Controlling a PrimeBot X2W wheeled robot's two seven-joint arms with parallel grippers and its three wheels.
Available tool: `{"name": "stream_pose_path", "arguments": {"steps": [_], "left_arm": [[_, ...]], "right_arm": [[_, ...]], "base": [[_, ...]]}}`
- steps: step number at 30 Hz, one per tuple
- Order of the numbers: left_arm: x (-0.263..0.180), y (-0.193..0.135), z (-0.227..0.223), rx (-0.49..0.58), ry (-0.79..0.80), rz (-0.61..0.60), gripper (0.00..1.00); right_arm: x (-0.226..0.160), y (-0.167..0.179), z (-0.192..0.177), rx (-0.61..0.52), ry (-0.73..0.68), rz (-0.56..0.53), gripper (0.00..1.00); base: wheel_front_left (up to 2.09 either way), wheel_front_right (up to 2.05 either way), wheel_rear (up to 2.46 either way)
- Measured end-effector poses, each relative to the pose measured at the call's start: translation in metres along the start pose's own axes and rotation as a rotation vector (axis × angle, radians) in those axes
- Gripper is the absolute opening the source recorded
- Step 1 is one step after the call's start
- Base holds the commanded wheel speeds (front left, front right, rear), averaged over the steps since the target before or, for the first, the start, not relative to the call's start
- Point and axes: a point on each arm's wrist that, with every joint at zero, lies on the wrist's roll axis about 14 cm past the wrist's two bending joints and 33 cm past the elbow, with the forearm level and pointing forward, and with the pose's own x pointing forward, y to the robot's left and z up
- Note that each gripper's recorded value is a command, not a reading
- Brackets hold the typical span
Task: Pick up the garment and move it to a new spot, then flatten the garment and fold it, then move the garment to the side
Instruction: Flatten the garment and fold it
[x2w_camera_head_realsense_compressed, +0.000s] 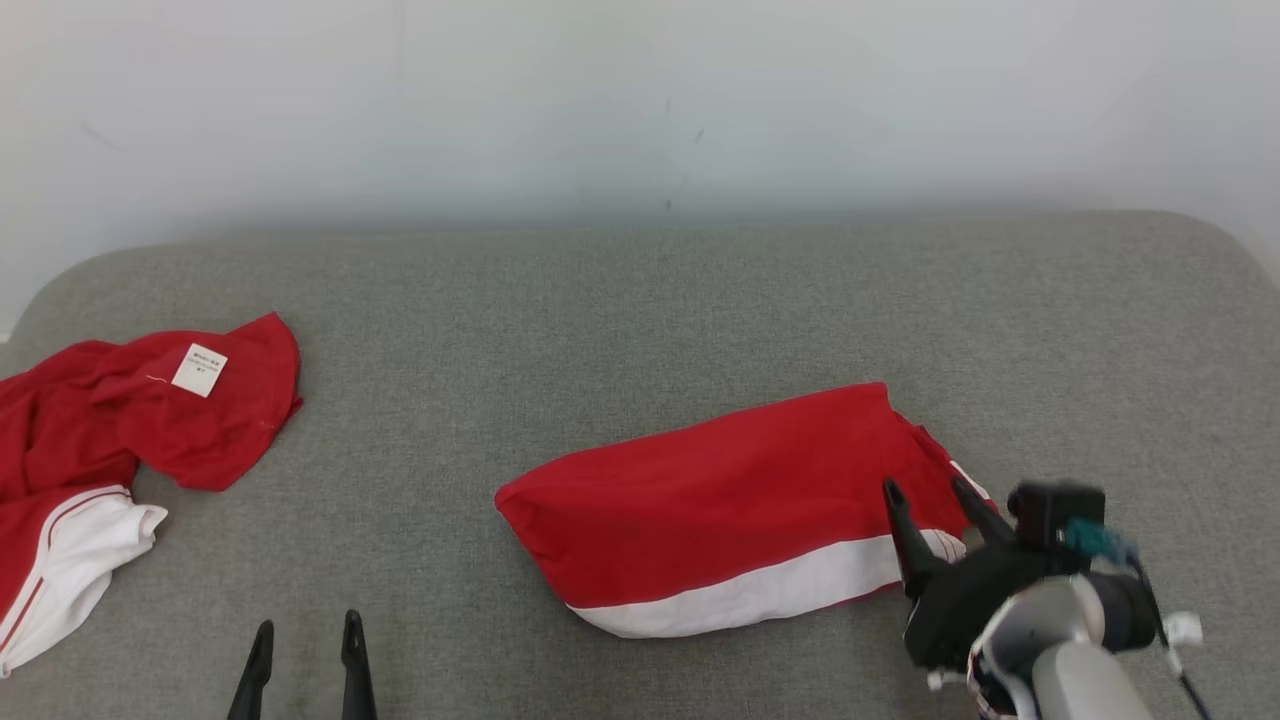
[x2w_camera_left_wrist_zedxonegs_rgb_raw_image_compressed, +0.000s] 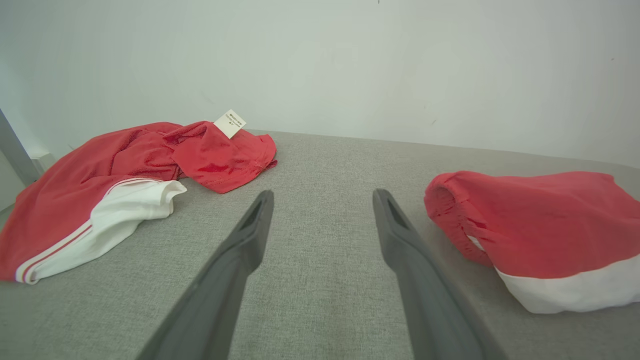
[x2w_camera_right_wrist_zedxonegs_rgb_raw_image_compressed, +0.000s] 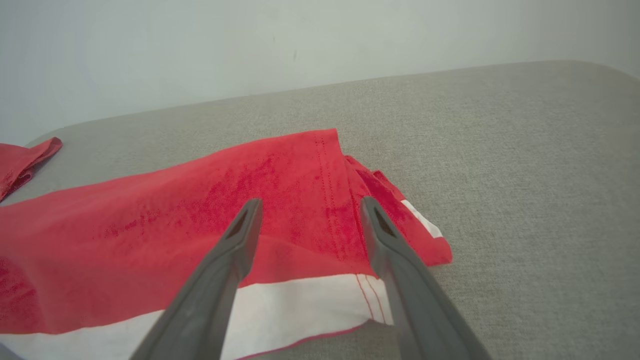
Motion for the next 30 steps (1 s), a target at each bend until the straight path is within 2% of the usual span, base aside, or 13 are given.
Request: {"name": "stream_pose_path", "arguments": {"steps": [5, 13, 22, 28, 29, 30], "left_arm": [[0.007, -0.005, 0.000, -0.003, -0.001, -0.023, 1.00], [0.015, -0.006, -0.008, -0.015, 0.020, -0.028, 1.00], [0.017, -0.001, -0.016, -0.022, 0.047, -0.013, 1.00], [0.017, -0.001, -0.018, -0.028, 0.051, -0.012, 1.00], [0.017, -0.002, -0.018, -0.028, 0.051, -0.013, 1.00], [0.017, -0.002, -0.018, -0.028, 0.051, -0.013, 1.00]], "right_arm": [[0.020, -0.012, -0.004, 0.007, 0.204, -0.020, 1.00], [0.045, -0.016, -0.012, 0.000, 0.367, -0.033, 1.00], [0.061, -0.011, -0.036, -0.036, 0.462, -0.012, 1.00], [0.064, -0.003, -0.040, -0.045, 0.466, 0.013, 1.00], [0.064, -0.002, -0.040, -0.049, 0.466, 0.016, 0.99], [0.064, -0.002, -0.040, -0.049, 0.466, 0.016, 0.93]], "base": [[0.00, 0.00, 0.00], [0.00, 0.00, 0.00], [0.00, 0.00, 0.00], [0.00, 0.00, 0.00], [0.00, 0.00, 0.00], [0.00, 0.00, 0.00]]}}
